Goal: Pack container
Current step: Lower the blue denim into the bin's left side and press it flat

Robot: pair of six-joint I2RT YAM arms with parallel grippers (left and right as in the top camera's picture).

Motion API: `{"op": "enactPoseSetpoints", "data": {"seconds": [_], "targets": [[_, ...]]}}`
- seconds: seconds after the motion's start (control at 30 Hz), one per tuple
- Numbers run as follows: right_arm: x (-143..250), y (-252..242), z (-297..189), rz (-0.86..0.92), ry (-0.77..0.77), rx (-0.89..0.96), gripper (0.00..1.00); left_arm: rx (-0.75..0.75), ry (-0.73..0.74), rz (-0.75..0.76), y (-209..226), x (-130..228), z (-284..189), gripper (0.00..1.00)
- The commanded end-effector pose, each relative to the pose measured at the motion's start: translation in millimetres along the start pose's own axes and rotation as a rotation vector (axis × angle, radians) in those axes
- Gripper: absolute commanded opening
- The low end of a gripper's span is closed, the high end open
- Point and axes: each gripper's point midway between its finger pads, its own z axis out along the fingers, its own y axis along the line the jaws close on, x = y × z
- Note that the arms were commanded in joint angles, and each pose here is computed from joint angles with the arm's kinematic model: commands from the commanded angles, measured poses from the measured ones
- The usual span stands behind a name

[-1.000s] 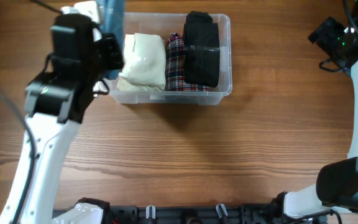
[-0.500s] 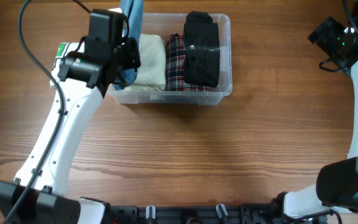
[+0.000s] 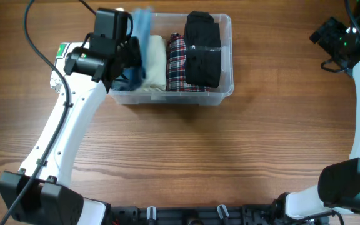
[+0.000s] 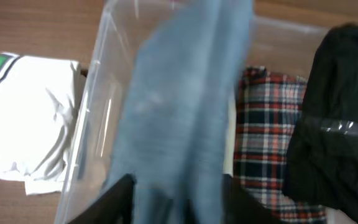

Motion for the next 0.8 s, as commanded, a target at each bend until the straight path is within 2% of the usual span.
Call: {"op": "enactPoseSetpoints", "data": {"seconds": [0.0, 0.07, 0.13, 0.23, 0.27, 0.3, 0.33, 0.4, 0.57, 0.77], "targets": [[5.4, 0.3, 6.7, 0.008, 0.021, 0.004, 1.0, -0.01, -0.041, -0.013, 2.8, -13.6, -7.7, 0.57], [5.4, 0.3, 6.7, 0.008, 0.021, 0.004, 1.0, -0.006, -0.04, -0.013, 2.2, -13.5, -7.7, 0.58], [5.3, 0.2, 6.7, 0.008, 0.02, 0.004, 1.0, -0.006, -0.04, -0.013, 2.1, -13.6, -7.7, 0.55], [5.3, 0.2, 6.7, 0.008, 0.02, 0.004, 1.0, 0.008, -0.043, -0.014, -0.4, -14.7, -7.7, 0.32], [5.3, 0.2, 6.7, 0.008, 0.021, 0.005, 1.0, 0.044, -0.036, -0.014, -6.7, -13.8, -7.9, 0.22], [5.3, 0.2, 6.7, 0.008, 0.021, 0.005, 1.0, 0.095, -0.02, -0.012, -15.6, -11.2, -8.4, 0.07], [5.4, 0.3, 6.7, 0.008, 0.021, 0.004, 1.0, 0.15, 0.004, -0.009, -25.8, -6.6, -8.7, 0.04], [5.3, 0.2, 6.7, 0.008, 0.021, 0.005, 1.0, 0.227, 0.065, 0.01, -45.4, 8.0, -6.8, 0.04], [5.3, 0.2, 6.7, 0.008, 0.021, 0.005, 1.0, 0.227, 0.264, 0.159, -79.3, 69.3, 28.5, 0.04], [5.3, 0.2, 6.7, 0.008, 0.021, 0.005, 1.0, 0.153, 0.423, 0.205, -76.6, 114.8, 61.4, 0.04]]}}
